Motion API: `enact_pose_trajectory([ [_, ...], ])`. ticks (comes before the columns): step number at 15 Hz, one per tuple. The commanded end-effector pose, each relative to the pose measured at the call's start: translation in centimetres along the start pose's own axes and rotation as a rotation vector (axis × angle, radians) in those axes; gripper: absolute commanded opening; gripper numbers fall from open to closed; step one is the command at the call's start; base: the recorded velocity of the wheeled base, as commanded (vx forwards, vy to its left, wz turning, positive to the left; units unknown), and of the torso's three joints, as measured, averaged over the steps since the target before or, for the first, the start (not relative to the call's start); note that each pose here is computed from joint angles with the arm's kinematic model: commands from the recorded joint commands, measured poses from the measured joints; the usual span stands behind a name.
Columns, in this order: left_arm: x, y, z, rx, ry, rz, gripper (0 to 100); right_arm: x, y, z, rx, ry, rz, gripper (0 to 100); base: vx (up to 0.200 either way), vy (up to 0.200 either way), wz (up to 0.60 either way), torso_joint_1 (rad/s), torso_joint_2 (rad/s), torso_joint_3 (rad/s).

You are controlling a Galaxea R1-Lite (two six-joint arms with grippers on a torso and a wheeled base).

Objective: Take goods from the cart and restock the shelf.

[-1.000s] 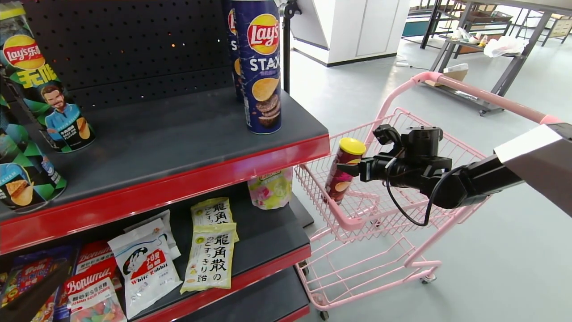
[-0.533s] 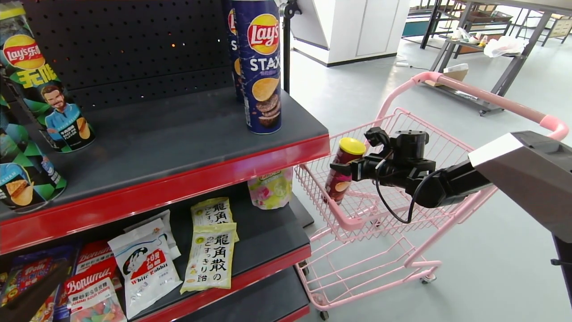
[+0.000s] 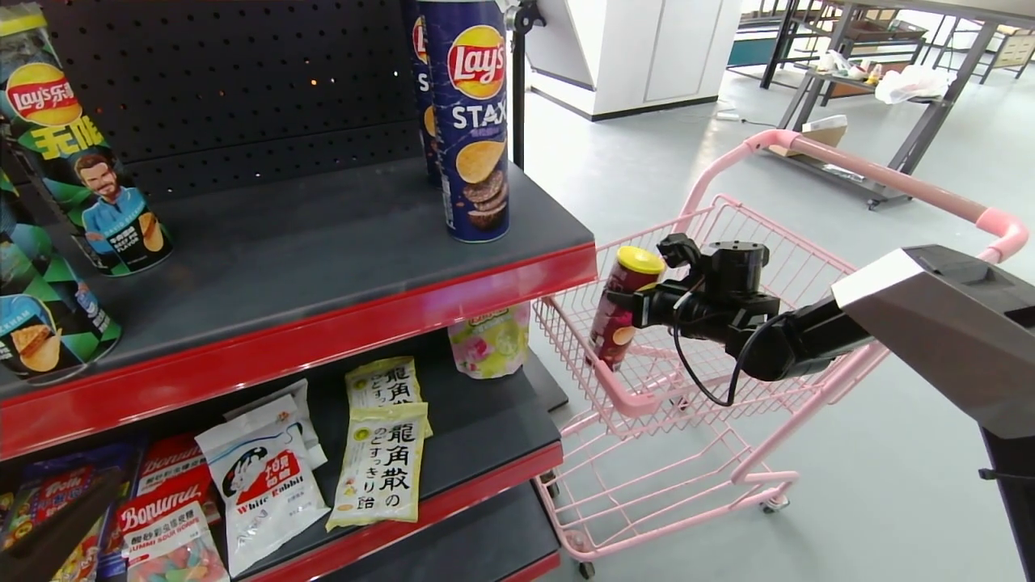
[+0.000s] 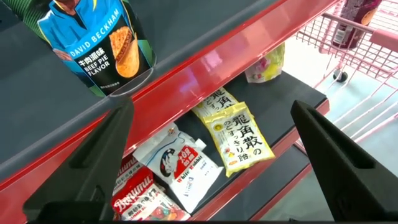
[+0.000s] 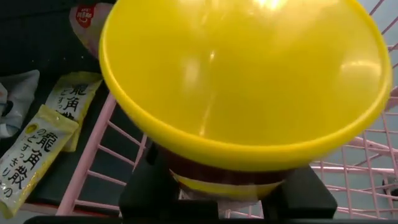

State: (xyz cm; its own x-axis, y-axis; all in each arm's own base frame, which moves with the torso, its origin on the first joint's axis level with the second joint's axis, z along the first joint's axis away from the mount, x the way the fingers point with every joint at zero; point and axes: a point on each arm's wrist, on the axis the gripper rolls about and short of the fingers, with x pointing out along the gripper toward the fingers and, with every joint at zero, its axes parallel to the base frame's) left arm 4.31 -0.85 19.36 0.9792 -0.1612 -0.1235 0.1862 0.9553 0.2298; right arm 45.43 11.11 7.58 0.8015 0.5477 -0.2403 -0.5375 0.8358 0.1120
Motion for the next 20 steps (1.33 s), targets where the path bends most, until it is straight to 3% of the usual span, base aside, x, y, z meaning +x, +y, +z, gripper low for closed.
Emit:
enact_pose_trajectory([
  [1, 0.0, 0.0, 0.2, -0.001, -0.006, 0.001, 100, -2.7, 0.8, 4.2, -0.032, -0.087, -0.018, 0, 0.0, 0.0, 0.0, 0.0, 0.0, 0.0],
  [4, 0.0, 0.0, 0.2, -0.001, -0.008, -0.002, 100, -9.0, 1.4, 9.5, -0.064, -0.154, -0.104, 0, 0.0, 0.0, 0.0, 0.0, 0.0, 0.0],
  [8, -0.2, 0.0, 0.1, 0.001, -0.013, -0.001, 100, -16.1, 2.7, 13.0, -0.082, -0.243, -0.221, 0, 0.0, 0.0, 0.0, 0.0, 0.0, 0.0],
  [9, -0.2, 0.1, 0.3, 0.01, -0.019, -0.001, 100, -18.6, 3.8, 13.9, -0.069, -0.257, -0.346, 0, 0.0, 0.0, 0.0, 0.0, 0.0, 0.0],
  [10, -0.2, 0.1, 0.5, 0.011, -0.026, -0.01, 100, -20.4, 4.6, 14.4, -0.061, -0.238, -0.446, 0, 0.0, 0.0, 0.0, 0.0, 0.0, 0.0],
  [12, -0.4, 0.0, 0.6, 0.001, -0.048, -0.051, 100, -24.2, 7.0, 15.0, -0.061, -0.176, -0.456, 0, 0.0, 0.0, 0.0, 0.0, 0.0, 0.0],
  [13, -0.8, 0.0, 0.6, -0.019, -0.071, -0.079, 100, -26.5, 8.1, 14.6, -0.05, -0.109, -0.453, 0, 0.0, 0.0, 0.0, 0.0, 0.0, 0.0],
  [14, -1.1, -0.1, 0.5, -0.059, -0.08, -0.091, 100, -28.5, 9.4, 14.4, -0.043, -0.073, -0.444, 0, 0.0, 0.0, 0.0, 0.0, 0.0, 0.0],
  [16, -1.8, -0.2, -0.3, -0.131, -0.03, -0.103, 100, -31.7, 10.9, 12.6, -0.042, -0.043, -0.451, 0, 0.0, 0.0, 0.0, 0.0, 0.0, 0.0],
  [17, -2.2, -0.3, -0.8, -0.149, 0.0, -0.111, 100, -33.1, 11.4, 11.6, -0.046, -0.044, -0.469, 0, 0.0, 0.0, 0.0, 0.0, 0.0, 0.0],
  [20, -2.7, -0.6, -2.2, -0.157, 0.035, -0.142, 100, -36.9, 12.8, 8.0, -0.084, -0.042, -0.488, 0, 0.0, 0.0, 0.0, 0.0, 0.0, 0.0],
])
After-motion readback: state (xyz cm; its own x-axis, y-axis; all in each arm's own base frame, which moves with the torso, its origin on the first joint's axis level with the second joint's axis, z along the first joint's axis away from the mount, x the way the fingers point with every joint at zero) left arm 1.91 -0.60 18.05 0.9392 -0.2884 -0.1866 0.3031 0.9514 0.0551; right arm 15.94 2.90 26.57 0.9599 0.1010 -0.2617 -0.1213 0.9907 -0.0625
